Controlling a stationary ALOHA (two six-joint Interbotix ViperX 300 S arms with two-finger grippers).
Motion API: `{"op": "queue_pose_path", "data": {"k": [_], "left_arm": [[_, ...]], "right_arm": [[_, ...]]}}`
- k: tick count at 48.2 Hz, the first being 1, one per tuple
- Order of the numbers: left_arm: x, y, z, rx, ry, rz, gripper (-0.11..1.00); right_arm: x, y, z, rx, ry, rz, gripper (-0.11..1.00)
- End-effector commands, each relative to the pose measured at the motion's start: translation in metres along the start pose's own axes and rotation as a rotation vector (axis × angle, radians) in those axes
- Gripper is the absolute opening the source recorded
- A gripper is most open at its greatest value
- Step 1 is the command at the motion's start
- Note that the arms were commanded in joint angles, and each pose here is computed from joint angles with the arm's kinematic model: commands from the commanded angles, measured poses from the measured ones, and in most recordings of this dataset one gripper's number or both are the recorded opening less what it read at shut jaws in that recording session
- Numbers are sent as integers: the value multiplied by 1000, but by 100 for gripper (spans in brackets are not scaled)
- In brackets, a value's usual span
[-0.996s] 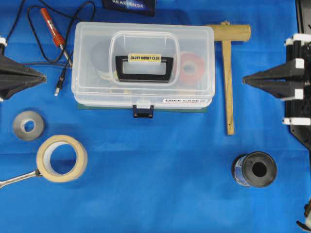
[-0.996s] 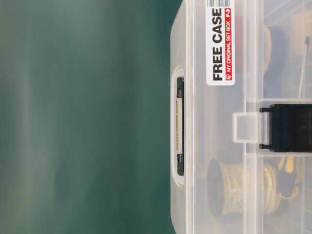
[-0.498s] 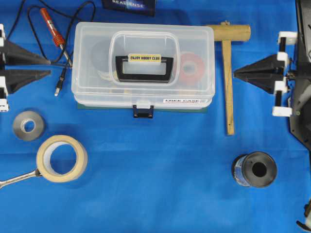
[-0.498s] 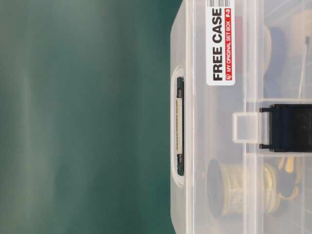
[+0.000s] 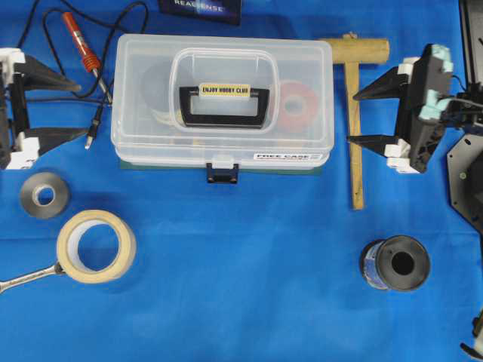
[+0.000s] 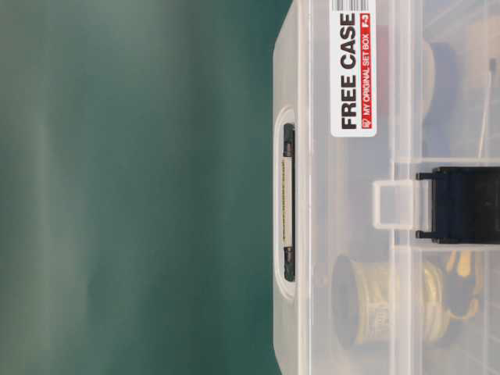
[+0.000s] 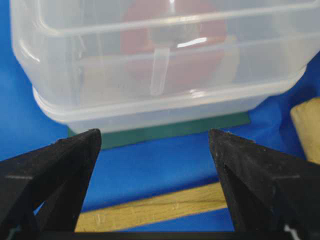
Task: Open the tool box with both arms.
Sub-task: 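Move both grippers inward to the left and right sides of the lid, then close both grippers on the lid edges and start lifting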
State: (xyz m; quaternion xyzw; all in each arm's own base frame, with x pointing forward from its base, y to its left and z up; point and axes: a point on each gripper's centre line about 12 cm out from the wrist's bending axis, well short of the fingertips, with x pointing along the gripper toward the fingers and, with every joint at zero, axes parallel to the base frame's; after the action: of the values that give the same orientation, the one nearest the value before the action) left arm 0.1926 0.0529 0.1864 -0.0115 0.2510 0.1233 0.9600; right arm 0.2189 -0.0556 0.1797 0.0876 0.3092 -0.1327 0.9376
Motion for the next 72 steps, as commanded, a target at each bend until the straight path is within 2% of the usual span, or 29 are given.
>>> {"op": "queue_pose_path", "data": {"k": [1, 25, 47, 72], "left_arm": [[8, 1, 5, -4, -13, 6, 88], [45, 0, 17, 1, -11, 0, 88], [42, -4, 28, 5, -50, -12, 88], [28, -1, 49, 2, -144, -4, 88]], "right_arm": [[4, 1, 11, 2, -26, 1, 86], [25, 2, 29, -1, -89, 2, 86], [22, 3, 43, -1, -126, 6, 86], [-2, 3, 62, -2, -229, 11, 86]]}}
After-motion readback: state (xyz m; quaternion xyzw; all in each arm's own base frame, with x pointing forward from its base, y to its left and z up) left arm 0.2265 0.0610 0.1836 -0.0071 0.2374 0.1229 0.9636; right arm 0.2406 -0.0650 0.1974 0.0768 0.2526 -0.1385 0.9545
